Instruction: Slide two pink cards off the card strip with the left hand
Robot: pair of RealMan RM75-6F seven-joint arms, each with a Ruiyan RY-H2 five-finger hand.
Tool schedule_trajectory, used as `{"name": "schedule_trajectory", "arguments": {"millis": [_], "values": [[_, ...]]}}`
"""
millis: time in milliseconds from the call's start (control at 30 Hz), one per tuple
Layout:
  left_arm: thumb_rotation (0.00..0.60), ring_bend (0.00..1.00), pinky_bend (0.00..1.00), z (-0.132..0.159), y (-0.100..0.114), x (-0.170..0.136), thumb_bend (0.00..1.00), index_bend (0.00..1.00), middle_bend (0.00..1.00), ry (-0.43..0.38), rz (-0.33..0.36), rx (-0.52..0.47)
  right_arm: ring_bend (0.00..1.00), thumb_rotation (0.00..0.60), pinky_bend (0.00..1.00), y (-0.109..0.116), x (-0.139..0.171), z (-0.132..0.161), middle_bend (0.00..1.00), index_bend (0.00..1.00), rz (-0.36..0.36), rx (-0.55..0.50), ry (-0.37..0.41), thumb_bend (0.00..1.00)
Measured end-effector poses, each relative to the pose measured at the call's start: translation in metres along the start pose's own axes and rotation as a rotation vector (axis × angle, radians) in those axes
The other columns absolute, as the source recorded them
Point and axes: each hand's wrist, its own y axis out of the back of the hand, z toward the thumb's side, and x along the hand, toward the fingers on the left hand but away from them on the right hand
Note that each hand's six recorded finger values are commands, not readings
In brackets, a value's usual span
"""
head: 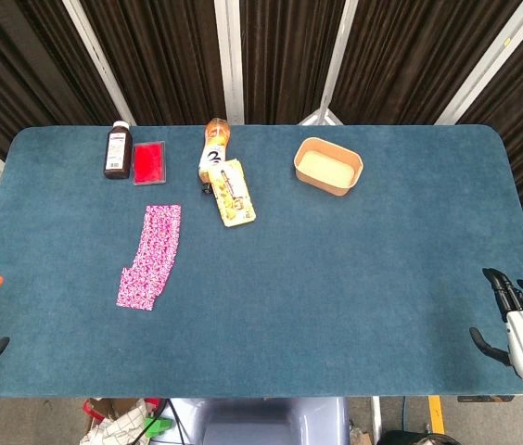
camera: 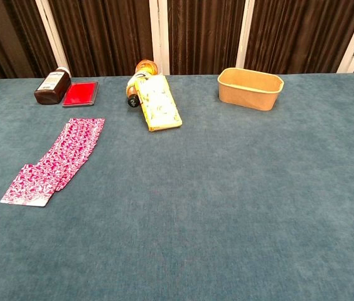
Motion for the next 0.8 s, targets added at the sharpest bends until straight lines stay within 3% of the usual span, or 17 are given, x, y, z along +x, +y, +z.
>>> {"name": "schedule_trajectory", "arguments": {"millis": [600, 800], "values": [[0.600, 0.13, 0.25, 0.007, -0.004, 0.001, 0.34, 0.16, 0.15, -0.027, -0.008, 0.008, 0.26, 0.600, 0.14, -0.002, 0.001, 0.004, 0.13, 0.00, 0.012, 0.004, 0.014, 0.31], [0.600, 0.25, 0.33, 0.013, -0.008, 0.004, 0.38, 0.16, 0.35, -0.059, -0.010, 0.012, 0.26, 0.600, 0.14, 0.000, 0.003, 0.002, 0.13, 0.00, 0.004, 0.001, 0.010, 0.31]]}}
